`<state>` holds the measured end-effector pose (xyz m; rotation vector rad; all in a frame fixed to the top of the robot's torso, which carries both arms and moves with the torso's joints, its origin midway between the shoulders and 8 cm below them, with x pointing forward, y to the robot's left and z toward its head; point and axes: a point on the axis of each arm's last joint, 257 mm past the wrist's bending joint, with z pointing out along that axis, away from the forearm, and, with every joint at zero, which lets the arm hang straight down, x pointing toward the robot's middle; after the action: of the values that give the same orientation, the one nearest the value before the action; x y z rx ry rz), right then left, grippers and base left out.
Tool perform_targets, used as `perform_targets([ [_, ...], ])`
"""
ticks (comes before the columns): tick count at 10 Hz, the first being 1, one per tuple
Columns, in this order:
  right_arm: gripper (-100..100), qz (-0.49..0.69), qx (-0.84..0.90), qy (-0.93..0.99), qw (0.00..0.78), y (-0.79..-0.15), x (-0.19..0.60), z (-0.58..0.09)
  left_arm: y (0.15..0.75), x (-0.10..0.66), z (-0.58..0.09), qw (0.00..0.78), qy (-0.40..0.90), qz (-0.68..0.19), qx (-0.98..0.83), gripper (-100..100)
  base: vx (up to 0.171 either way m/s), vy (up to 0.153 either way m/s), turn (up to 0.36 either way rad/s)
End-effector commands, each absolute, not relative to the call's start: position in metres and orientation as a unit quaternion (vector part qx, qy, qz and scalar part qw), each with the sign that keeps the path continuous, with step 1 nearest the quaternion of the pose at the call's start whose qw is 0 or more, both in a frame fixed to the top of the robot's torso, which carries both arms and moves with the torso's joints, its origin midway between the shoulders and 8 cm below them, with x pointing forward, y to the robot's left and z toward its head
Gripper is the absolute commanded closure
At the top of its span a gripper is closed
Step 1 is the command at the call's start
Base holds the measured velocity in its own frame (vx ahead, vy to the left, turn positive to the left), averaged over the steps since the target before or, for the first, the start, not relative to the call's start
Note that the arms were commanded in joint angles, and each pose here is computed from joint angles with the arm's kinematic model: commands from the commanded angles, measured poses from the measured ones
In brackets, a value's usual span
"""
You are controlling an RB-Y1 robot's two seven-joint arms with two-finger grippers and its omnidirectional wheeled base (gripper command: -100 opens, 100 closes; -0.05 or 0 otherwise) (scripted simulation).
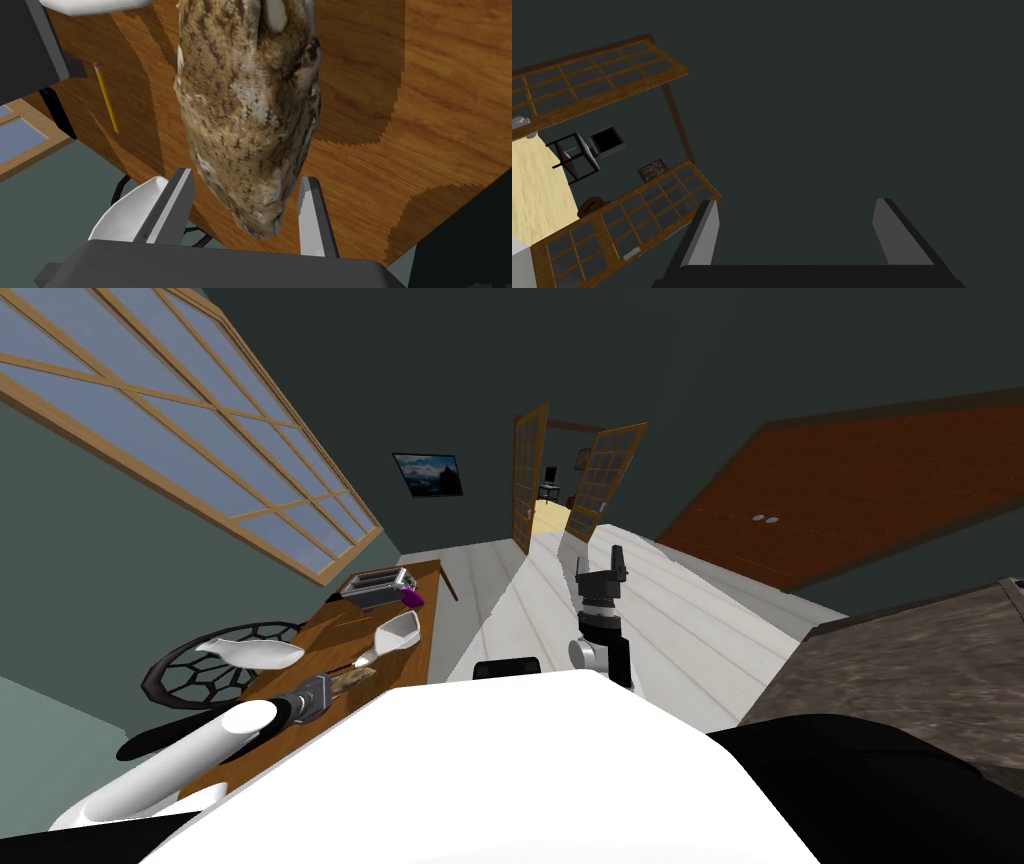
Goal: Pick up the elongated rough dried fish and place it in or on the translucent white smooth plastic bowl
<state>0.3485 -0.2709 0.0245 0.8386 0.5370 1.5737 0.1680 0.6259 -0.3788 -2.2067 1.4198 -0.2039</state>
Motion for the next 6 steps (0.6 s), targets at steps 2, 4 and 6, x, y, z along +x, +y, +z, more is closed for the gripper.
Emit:
perform_targets([
  [2,0,0.678,0.361,0.231,0.597,-0.271,0.349,0.024,0.622,0.167,-0.371,0.25,0.501,-0.096,-0.823,100,0.038,-0.047,-0.015],
  [4,0,0.678,0.361,0.231,0.597,-0.271,0.349,0.024,0.621,0.168,-0.359,0.252,0.485,-0.115,-0.83,100,0.057,-0.065,0.0],
  [6,0,0.678,0.361,0.231,0.597,-0.271,0.349,0.024,0.622,0.171,-0.344,0.258,0.476,-0.127,-0.831,100,0.05,-0.07,0.029],
])
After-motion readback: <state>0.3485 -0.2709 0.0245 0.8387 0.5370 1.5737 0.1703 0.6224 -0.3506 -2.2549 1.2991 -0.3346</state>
